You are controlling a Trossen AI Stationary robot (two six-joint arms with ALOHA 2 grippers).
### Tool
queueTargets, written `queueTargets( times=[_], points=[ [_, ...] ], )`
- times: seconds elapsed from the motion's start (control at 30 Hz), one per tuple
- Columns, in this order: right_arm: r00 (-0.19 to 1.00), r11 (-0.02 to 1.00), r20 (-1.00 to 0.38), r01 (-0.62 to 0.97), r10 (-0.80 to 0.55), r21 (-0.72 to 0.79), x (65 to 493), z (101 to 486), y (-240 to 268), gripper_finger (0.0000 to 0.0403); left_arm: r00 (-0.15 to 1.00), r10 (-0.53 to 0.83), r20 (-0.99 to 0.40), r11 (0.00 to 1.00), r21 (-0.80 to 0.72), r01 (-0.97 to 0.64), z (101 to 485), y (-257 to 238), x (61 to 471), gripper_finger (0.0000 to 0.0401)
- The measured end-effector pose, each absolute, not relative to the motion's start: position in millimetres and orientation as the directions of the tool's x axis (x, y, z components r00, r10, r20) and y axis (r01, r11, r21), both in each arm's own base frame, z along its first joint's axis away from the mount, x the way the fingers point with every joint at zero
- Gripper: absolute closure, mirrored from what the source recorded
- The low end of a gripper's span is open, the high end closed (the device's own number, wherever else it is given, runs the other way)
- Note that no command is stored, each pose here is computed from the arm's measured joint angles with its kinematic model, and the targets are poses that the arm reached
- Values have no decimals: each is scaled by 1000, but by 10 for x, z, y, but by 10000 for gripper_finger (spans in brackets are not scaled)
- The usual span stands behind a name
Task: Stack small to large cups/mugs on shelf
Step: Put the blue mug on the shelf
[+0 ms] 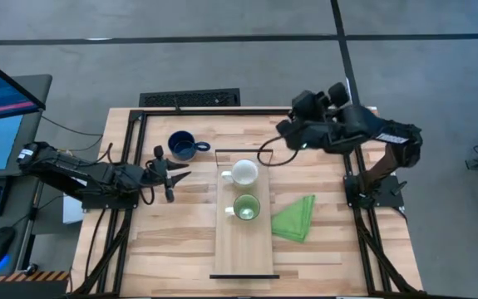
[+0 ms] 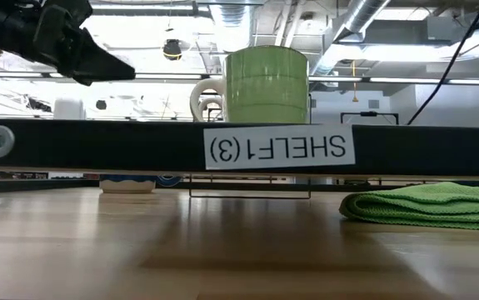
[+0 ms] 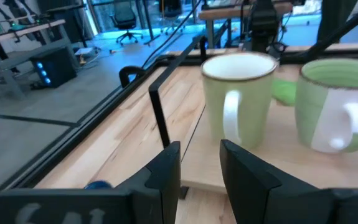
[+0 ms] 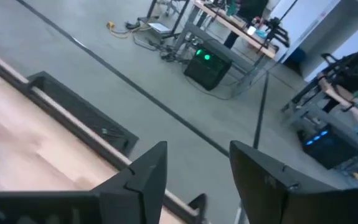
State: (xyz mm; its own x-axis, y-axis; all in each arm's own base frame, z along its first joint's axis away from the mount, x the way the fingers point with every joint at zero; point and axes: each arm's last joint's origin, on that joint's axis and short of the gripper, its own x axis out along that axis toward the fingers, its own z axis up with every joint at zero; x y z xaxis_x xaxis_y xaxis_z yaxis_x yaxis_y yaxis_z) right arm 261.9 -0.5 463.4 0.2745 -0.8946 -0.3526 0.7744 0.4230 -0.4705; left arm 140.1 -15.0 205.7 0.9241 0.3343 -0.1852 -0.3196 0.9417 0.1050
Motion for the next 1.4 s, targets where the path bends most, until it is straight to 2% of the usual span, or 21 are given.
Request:
queueTargets(
  times=[0.33, 0.57, 0.8, 0.87, 0.97, 1.07, 1.13, 1.23, 1.4],
  points=[
    [193, 339, -315, 782, -929, -523, 2099, 4922, -331, 209, 921, 357, -159, 933, 108, -343, 2085, -145, 1404, 296],
    [175, 322, -310, 787, -934, -526, 1732, 5069, -427, 207, 908, 390, -155, 919, 119, -375, 2086, -135, 1400, 296],
    [177, 311, -295, 805, -939, -505, 1550, 4962, -472, 209, 907, 392, -155, 919, 115, -377, 2086, -134, 1400, 296],
    [226, 352, -297, 794, -928, -496, 1564, 4825, -492, 208, 907, 392, -155, 919, 111, -378, 2086, -134, 1400, 296],
    [393, 480, -277, 753, -877, -449, 1580, 4612, -530, 206, 907, 392, -155, 920, 93, -381, 2086, -134, 1400, 296],
    [611, 614, -149, 687, -778, -388, 1540, 4490, -533, 207, 907, 392, -155, 920, 81, -383, 2086, -134, 1400, 296],
    [700, 670, -58, 651, -711, -355, 1515, 4396, -559, 209, 907, 392, -155, 920, 79, -384, 2087, -134, 1399, 296],
    [771, 729, 4, 603, -636, -325, 1469, 4167, -633, 209, 907, 392, -155, 920, 79, -384, 2086, -134, 1400, 296],
    [772, 742, 3, 611, -635, -276, 1455, 3631, -836, 206, 907, 392, -155, 920, 79, -384, 2086, -134, 1400, 296]
  ],
)
